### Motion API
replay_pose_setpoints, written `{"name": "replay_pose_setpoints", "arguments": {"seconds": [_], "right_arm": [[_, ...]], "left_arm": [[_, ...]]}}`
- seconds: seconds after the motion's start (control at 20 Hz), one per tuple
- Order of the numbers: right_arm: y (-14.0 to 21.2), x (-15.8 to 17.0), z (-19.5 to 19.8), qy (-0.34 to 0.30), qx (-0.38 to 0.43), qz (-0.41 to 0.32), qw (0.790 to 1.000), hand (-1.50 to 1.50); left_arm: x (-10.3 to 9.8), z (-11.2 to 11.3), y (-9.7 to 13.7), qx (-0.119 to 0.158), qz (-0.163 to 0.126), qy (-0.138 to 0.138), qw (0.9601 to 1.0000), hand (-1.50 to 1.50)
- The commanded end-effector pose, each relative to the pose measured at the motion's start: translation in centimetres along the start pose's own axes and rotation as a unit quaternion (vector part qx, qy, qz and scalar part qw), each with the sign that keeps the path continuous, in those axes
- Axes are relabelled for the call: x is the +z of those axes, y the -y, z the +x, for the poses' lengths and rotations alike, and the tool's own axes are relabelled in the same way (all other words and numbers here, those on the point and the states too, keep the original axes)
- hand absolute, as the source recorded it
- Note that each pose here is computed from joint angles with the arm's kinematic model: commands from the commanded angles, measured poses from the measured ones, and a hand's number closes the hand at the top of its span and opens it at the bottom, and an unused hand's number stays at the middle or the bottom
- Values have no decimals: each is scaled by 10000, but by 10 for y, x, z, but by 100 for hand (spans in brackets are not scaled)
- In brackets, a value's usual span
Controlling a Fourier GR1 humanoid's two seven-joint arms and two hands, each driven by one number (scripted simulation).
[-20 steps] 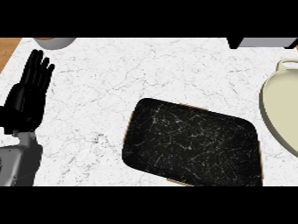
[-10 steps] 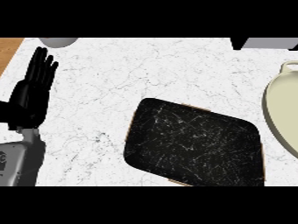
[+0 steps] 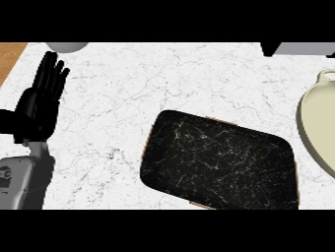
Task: Pick the pear from the tray and place it in the pot
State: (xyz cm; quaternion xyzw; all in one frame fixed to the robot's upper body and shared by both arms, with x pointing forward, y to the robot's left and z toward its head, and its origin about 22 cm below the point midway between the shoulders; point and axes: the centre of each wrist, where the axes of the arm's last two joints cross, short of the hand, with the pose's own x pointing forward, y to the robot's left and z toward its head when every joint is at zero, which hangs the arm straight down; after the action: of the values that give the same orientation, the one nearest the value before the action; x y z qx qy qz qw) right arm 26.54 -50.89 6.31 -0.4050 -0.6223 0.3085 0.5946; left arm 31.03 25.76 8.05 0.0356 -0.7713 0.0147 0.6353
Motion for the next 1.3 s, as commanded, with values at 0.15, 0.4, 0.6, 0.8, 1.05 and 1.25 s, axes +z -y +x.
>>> {"name": "replay_pose_setpoints", "arguments": {"seconds": [0.15,0.4,0.6,0.8,1.05,1.25], "right_arm": [[-13,-15,-7,728,-526,194,9958,-150],[-5,-24,-3,974,-1755,-371,9790,-150],[-4,-23,-10,394,-2575,-594,9637,-150],[32,-16,-25,268,-3337,-941,9376,-150],[68,11,-49,297,-3495,-1421,9256,-150],[78,29,-61,202,-3684,-1582,9159,-150]], "left_arm": [[-1,10,-22,23,21,43,10000,0],[2,0,-19,34,150,17,9999,0],[3,3,-20,-68,129,7,9999,0],[-2,7,1,-26,-4,-1,10000,0],[0,-3,-2,34,-19,-7,10000,0],[15,4,5,-14,-12,60,10000,0]]}}
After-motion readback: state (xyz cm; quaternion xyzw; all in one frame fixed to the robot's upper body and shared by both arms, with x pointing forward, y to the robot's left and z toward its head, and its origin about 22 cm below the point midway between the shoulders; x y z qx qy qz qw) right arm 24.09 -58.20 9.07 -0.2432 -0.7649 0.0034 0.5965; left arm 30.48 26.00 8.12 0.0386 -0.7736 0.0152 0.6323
